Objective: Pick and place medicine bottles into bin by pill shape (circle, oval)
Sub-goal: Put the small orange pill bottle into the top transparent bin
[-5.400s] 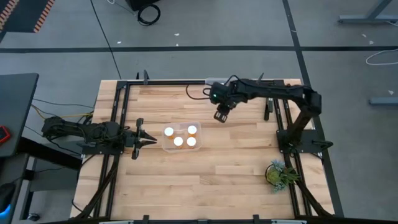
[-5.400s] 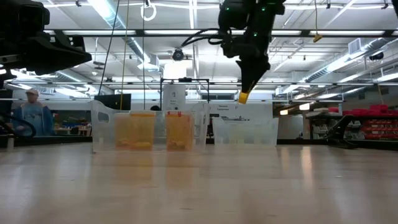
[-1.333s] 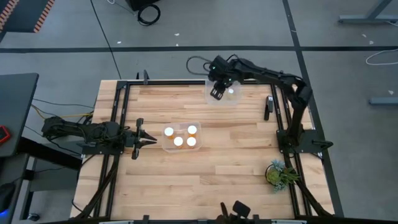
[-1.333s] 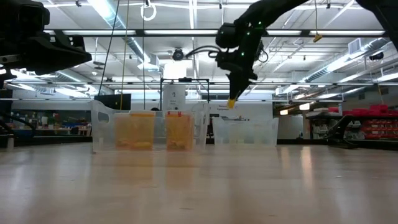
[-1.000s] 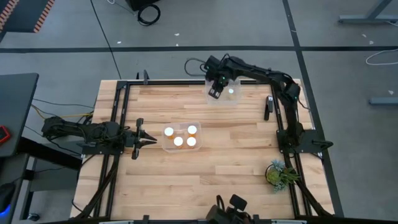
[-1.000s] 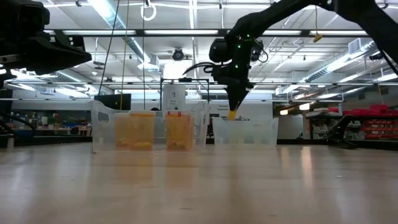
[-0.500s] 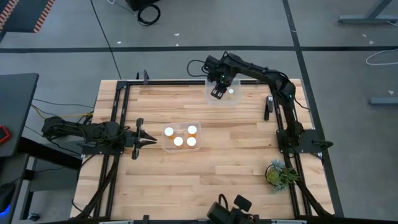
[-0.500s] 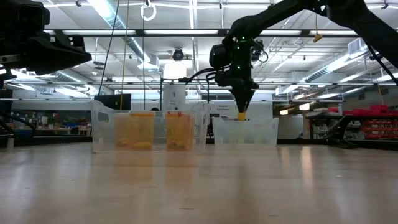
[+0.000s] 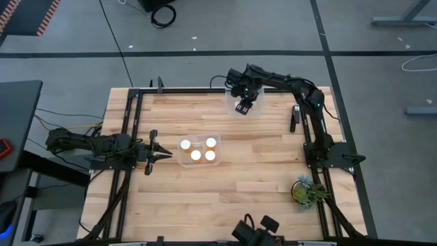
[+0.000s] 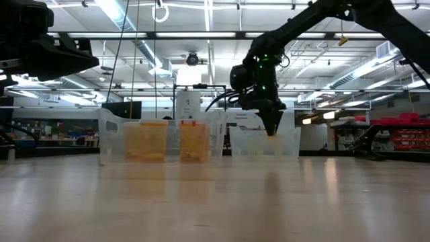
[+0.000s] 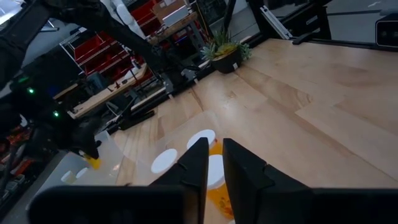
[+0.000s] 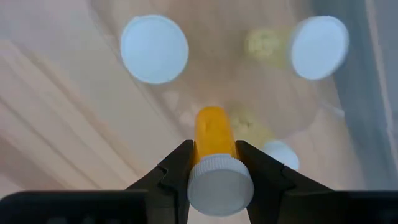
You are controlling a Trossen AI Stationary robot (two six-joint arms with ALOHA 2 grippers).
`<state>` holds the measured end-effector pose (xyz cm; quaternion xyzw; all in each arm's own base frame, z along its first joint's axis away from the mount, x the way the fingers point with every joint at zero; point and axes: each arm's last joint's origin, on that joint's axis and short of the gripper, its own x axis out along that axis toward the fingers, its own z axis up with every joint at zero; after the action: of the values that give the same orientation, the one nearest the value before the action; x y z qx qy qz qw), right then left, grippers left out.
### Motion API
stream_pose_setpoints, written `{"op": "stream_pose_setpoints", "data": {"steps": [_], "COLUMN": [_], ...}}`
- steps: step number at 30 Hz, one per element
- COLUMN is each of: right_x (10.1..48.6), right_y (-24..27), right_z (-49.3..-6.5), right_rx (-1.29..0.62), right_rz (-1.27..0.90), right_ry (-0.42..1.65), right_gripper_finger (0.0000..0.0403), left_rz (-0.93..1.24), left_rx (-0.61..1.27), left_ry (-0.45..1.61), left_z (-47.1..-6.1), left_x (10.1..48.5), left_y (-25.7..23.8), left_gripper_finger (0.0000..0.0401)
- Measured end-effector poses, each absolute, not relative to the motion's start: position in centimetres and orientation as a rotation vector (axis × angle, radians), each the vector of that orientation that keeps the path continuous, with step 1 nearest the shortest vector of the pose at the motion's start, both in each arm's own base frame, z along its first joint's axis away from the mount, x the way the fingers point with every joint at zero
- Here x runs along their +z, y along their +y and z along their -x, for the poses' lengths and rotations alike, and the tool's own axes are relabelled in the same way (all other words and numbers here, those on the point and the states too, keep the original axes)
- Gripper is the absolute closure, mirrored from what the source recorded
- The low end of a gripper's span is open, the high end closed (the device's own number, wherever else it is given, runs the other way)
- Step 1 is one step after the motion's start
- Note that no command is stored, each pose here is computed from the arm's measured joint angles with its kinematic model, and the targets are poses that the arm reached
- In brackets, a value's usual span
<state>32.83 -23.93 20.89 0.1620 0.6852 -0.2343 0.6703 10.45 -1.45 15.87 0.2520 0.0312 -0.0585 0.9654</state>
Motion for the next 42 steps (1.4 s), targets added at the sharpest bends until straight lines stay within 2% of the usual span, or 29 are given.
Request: {"op": "stream_pose_setpoints", "data": {"steps": [7,22,42], "right_x": [19.4,19.6,19.6], "right_y": [-24.6,-24.5,-23.8], "right_z": [-32.3,-32.7,-33.8], "right_rx": [-0.533,-0.515,-0.383], "right_rz": [-0.376,-0.365,-0.196], "right_ry": [1.522,1.5,1.479], "right_gripper_finger": [0.0281,0.0281,0.0281], "left_rz": [-0.51,-0.51,-0.51], "left_rx": [-0.118,-0.118,-0.118], "left_ry": [0.063,0.063,0.063], "left_z": [-10.4,-10.4,-10.4], "left_x": [15.9,15.9,15.9], "left_y": [-1.5,-1.5,-1.5], "left_gripper_finger": [0.0349,0.0347,0.0348]}}
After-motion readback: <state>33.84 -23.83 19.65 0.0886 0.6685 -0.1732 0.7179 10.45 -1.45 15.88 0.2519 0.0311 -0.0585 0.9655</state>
